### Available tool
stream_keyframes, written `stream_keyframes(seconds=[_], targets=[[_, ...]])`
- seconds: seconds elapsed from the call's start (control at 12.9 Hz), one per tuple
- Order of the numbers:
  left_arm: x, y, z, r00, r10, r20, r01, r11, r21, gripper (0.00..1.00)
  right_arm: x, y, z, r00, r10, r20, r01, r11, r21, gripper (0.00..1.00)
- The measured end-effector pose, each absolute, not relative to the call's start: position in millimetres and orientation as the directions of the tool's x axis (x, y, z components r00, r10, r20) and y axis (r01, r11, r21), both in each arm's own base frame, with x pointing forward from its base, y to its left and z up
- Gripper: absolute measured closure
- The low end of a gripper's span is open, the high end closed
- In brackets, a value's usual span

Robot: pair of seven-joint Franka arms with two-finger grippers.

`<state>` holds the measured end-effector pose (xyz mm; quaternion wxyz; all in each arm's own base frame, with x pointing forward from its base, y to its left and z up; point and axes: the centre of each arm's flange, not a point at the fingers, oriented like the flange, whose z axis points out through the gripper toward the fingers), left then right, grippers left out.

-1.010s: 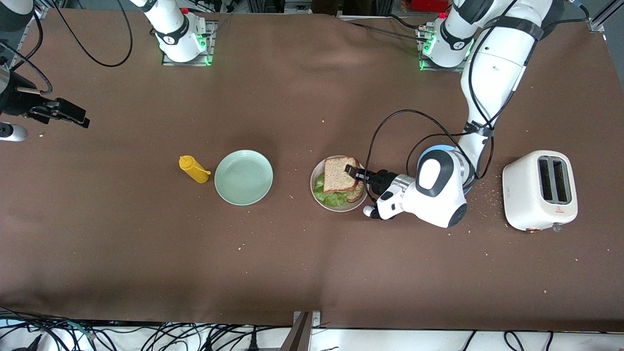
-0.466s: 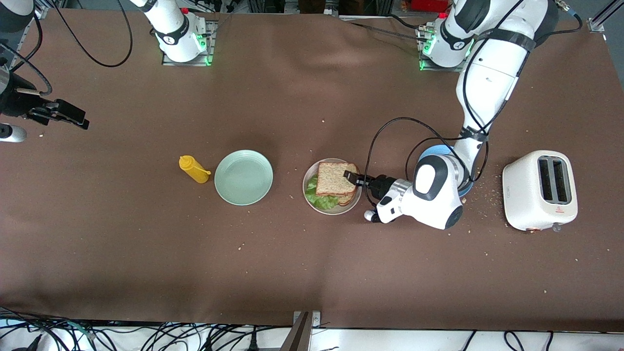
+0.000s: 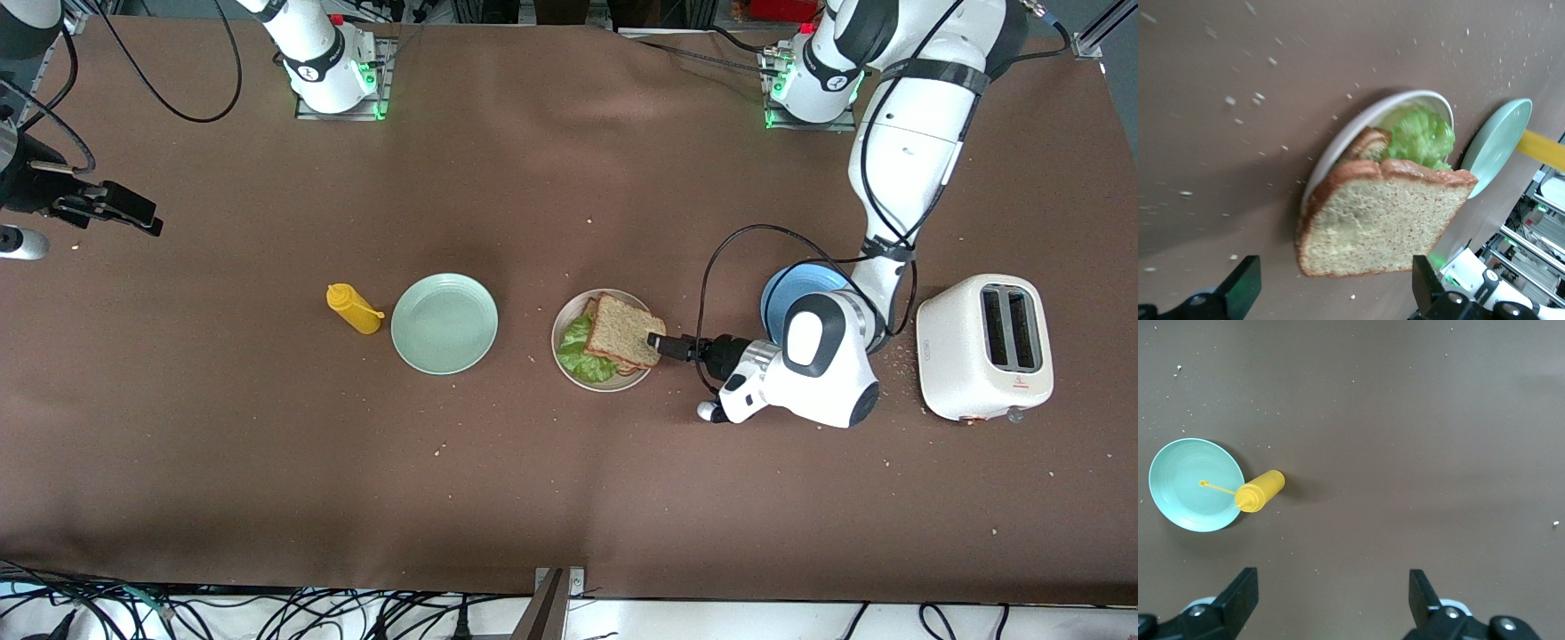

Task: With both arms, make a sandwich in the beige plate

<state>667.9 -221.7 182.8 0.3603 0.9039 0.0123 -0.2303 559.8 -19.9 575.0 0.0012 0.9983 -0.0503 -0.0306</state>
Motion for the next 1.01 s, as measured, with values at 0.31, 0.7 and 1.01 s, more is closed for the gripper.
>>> stream_keyframes(seconds=[0.31,0.7,1.01], targets=[[699.7,-149.6,227.0,0.931,-0.008,-0.366,0.216,-0.796,0.566,0.0,560.6,-16.6,575.6,0.994,-0.095,-0.055,-0.094,-0.996,0.005,0.0],[713.1,-49.1,311.1,0.963,0.108,-0.246,0.18,-0.94,0.29,0.0,561.7,-13.9,576.5,0.995,-0.09,-0.046,-0.09,-0.996,0.004,0.0],[704.1,5.6,333.8,0.961,0.11,-0.254,0.136,-0.987,0.088,0.0,561.9,-12.1,576.7,0.995,-0.085,-0.044,-0.085,-0.996,0.004,0.0]])
